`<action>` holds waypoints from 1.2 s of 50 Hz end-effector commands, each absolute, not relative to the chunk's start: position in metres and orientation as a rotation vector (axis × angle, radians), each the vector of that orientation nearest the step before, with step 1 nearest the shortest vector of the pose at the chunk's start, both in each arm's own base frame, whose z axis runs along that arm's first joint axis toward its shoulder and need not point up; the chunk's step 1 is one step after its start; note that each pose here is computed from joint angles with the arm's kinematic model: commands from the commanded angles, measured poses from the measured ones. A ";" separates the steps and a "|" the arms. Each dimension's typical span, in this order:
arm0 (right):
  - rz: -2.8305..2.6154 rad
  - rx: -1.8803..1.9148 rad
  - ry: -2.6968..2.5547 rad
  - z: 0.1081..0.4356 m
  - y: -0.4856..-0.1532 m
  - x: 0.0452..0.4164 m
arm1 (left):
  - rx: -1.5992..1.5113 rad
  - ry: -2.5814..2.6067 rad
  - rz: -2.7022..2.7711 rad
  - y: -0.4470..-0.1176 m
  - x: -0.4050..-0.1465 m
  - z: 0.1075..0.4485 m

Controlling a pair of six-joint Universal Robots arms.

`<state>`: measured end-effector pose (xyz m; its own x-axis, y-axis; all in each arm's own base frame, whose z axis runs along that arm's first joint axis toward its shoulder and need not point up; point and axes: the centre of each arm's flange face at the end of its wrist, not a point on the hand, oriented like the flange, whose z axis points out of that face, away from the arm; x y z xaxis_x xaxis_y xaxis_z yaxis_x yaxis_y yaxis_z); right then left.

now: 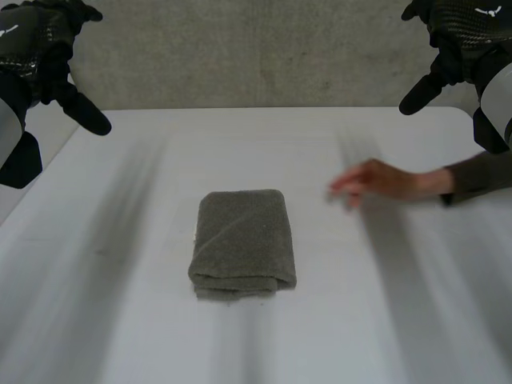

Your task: Fold the towel.

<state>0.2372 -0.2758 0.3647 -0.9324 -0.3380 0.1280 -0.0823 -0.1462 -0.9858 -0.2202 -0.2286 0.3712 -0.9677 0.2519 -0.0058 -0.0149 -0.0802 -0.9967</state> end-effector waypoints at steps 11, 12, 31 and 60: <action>-2.226 -0.474 1.917 0.362 -0.271 0.234 | -0.253 -1.973 2.197 -0.234 -0.221 0.365; -2.228 -0.474 1.918 0.362 -0.271 0.234 | -0.250 -1.976 2.197 -0.234 -0.221 0.364; -2.230 -0.463 1.919 0.366 -0.266 0.228 | -0.236 -1.979 2.206 -0.233 -0.218 0.366; -2.219 -0.467 1.913 0.347 -0.272 0.232 | -0.208 -1.919 2.258 -0.240 -0.219 0.356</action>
